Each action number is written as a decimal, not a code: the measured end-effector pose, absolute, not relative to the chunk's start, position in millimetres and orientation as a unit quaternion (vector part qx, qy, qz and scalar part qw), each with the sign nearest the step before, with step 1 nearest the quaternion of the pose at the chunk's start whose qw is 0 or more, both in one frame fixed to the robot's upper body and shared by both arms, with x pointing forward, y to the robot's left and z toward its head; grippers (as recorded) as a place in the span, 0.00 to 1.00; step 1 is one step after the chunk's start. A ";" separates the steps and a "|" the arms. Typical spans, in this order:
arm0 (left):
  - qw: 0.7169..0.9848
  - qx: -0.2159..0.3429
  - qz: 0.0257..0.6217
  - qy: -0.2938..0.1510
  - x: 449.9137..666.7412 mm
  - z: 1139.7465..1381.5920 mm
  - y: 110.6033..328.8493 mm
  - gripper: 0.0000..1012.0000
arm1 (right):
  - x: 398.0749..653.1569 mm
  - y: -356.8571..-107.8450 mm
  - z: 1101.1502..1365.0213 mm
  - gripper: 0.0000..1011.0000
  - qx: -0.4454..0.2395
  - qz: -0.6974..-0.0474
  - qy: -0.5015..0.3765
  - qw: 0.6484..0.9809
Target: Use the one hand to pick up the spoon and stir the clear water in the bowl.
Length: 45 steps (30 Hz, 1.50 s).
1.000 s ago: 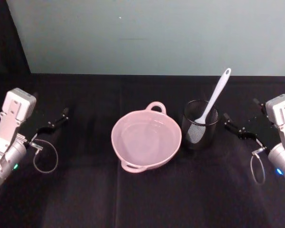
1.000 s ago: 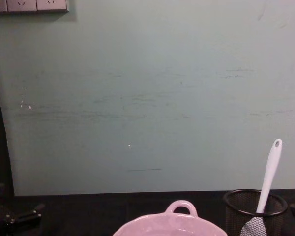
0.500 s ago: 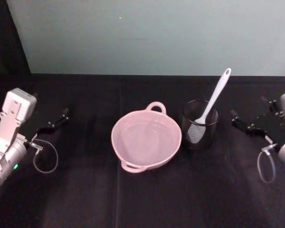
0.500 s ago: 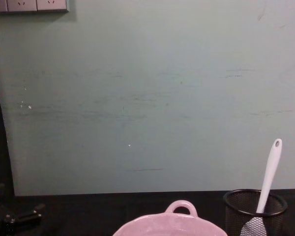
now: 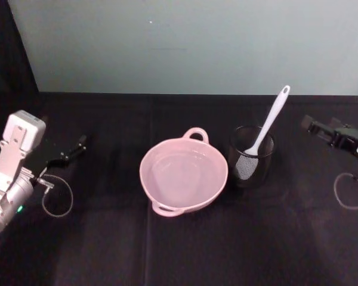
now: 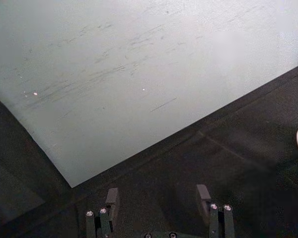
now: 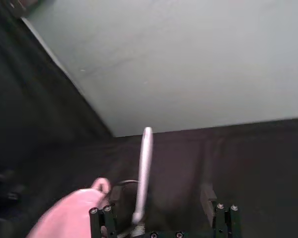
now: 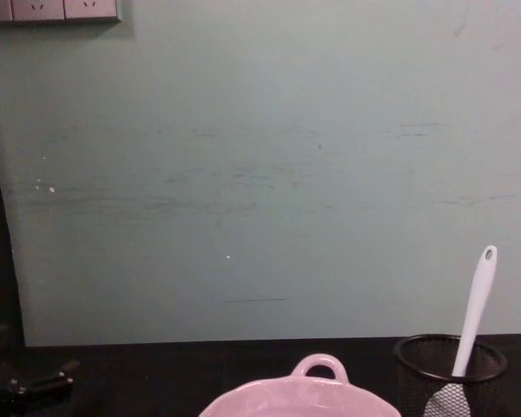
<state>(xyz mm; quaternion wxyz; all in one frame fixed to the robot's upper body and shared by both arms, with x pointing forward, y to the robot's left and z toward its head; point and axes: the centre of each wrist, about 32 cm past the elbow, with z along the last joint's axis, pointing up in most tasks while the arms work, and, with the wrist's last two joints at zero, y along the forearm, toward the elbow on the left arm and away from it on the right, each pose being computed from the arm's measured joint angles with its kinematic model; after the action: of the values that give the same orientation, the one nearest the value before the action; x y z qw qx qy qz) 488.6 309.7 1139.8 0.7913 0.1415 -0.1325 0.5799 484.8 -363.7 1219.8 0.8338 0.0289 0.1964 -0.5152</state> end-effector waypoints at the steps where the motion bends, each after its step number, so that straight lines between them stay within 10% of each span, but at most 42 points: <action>1: 0.791 0.142 0.580 -0.132 488.6 1139.8 309.7 1.00 | 487.2 -363.5 1221.2 0.99 0.035 -0.509 0.210 0.834; 13: 0.791 0.141 0.580 -0.132 488.6 1139.8 309.7 1.00 | 525.2 -344.8 1227.2 0.99 0.070 -0.462 0.342 0.815; 45: 0.791 0.142 0.580 -0.132 488.6 1139.8 309.7 1.00 | 557.5 -333.0 1211.8 0.96 0.049 -0.455 0.280 0.844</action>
<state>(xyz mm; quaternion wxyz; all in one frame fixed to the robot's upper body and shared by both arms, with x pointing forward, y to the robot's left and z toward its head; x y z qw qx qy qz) 488.6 309.7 1139.8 0.7913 0.1415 -0.1325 0.5799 557.5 -333.0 1211.8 0.8438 0.0487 0.2802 -0.4550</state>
